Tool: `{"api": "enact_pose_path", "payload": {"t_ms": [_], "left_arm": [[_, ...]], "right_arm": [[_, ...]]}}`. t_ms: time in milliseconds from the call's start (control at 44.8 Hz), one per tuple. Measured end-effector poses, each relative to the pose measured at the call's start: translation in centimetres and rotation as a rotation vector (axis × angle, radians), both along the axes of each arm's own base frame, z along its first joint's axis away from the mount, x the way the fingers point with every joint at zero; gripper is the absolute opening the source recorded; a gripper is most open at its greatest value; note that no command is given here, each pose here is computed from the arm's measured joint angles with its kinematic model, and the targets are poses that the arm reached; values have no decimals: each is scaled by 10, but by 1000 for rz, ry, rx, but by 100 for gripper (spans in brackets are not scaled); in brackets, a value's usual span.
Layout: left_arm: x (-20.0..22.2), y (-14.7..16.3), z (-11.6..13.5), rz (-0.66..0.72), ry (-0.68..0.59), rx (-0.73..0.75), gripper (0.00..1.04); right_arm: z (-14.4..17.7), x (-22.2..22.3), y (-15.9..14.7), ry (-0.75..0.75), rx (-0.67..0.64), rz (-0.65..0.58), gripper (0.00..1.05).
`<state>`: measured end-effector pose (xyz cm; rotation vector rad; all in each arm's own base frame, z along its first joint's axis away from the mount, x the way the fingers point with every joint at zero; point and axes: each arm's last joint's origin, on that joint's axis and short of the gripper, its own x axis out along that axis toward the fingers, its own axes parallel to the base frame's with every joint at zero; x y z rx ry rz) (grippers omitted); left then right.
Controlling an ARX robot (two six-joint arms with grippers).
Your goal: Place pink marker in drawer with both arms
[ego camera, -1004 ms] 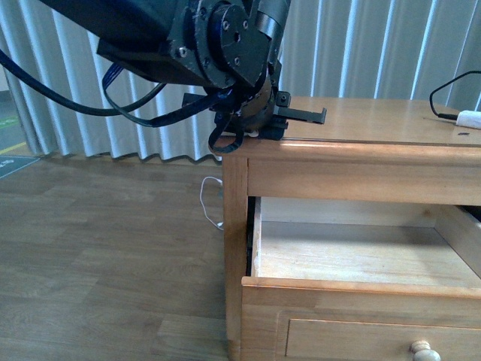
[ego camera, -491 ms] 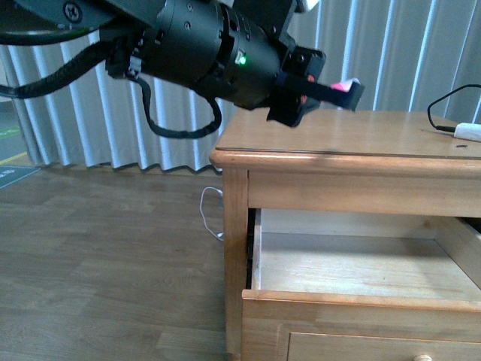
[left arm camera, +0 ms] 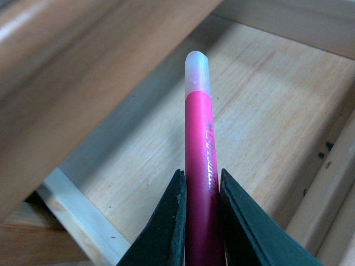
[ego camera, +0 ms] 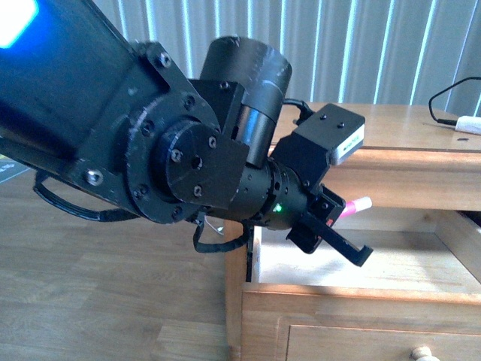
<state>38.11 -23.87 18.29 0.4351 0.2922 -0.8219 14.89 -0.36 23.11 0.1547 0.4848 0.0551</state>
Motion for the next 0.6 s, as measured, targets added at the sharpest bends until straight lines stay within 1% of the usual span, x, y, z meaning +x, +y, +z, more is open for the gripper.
{"api": "enact_pose_path", "payload": {"t_ms": [89,246,357,379,446,513,603], "left_arm": [[4,-7,-15,2,22,19,15],[9,-14,-20,17,18,27,16],[9,-15,-19,16,16,22,32],[9,-15,-19,18,16,22,34],[9,-16,-18,37,22,13,47],[4,-14,-15,72,33,4,61],[-5,-6,-3,166,17,-18,77]], "right_arm": [[0,0,0,0,0,0,96],[0,0,0,0,0,0,96],[0,0,0,0,0,0,96],[0,0,0,0,0,0,96],[0,0,0,0,0,0,96],[0,0,0,0,0,0,96],[0,0,0,0,0,0,96]]}}
